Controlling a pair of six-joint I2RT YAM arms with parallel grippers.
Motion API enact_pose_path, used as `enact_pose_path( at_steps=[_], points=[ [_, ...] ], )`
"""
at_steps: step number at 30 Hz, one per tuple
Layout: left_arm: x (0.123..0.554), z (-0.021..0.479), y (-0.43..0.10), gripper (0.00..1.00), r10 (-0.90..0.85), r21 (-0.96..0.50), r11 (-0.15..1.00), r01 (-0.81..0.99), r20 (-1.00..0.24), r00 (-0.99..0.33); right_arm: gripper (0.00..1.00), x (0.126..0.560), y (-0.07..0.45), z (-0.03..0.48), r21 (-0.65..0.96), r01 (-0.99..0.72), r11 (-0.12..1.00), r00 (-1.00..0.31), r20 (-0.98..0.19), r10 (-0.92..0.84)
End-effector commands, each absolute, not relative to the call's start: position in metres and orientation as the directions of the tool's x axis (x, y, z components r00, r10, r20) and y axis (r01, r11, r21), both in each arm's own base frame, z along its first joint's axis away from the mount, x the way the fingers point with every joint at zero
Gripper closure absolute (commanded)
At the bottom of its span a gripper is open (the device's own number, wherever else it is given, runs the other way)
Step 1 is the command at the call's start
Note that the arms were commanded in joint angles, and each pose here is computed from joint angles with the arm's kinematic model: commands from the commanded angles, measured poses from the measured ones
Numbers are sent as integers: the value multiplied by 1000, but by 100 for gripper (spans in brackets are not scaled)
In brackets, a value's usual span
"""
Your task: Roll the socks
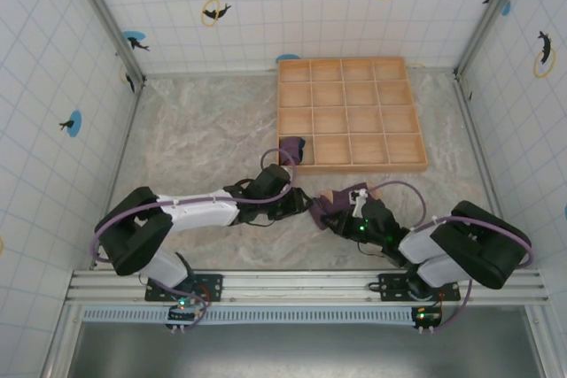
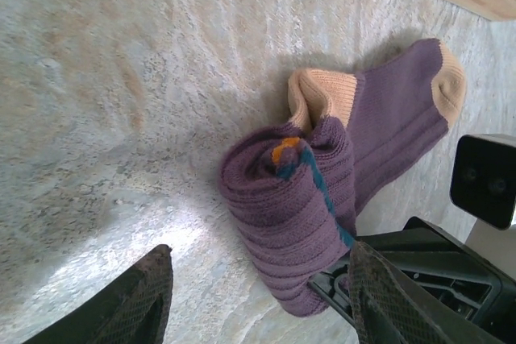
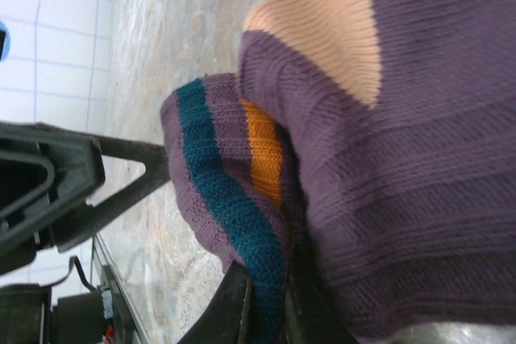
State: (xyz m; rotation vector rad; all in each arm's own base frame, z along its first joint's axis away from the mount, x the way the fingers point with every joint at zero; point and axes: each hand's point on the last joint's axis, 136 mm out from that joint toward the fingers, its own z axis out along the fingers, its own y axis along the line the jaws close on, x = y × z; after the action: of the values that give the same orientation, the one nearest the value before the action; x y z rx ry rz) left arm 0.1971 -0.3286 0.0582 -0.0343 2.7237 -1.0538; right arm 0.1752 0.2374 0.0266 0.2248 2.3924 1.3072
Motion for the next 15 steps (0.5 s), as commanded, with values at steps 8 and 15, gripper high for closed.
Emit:
enact_pose_path(
  at_steps=[8,15],
  points=[
    [193,42,-349,49,-40,-683,722,112,-204,-978,100,150,192,-38,693,242,679,-910,-82,407],
    [194,23,-354,51,-31,-669,735,108,-192,-981,100,151,194,-38,695,244,676,-912,-73,404]
  ],
)
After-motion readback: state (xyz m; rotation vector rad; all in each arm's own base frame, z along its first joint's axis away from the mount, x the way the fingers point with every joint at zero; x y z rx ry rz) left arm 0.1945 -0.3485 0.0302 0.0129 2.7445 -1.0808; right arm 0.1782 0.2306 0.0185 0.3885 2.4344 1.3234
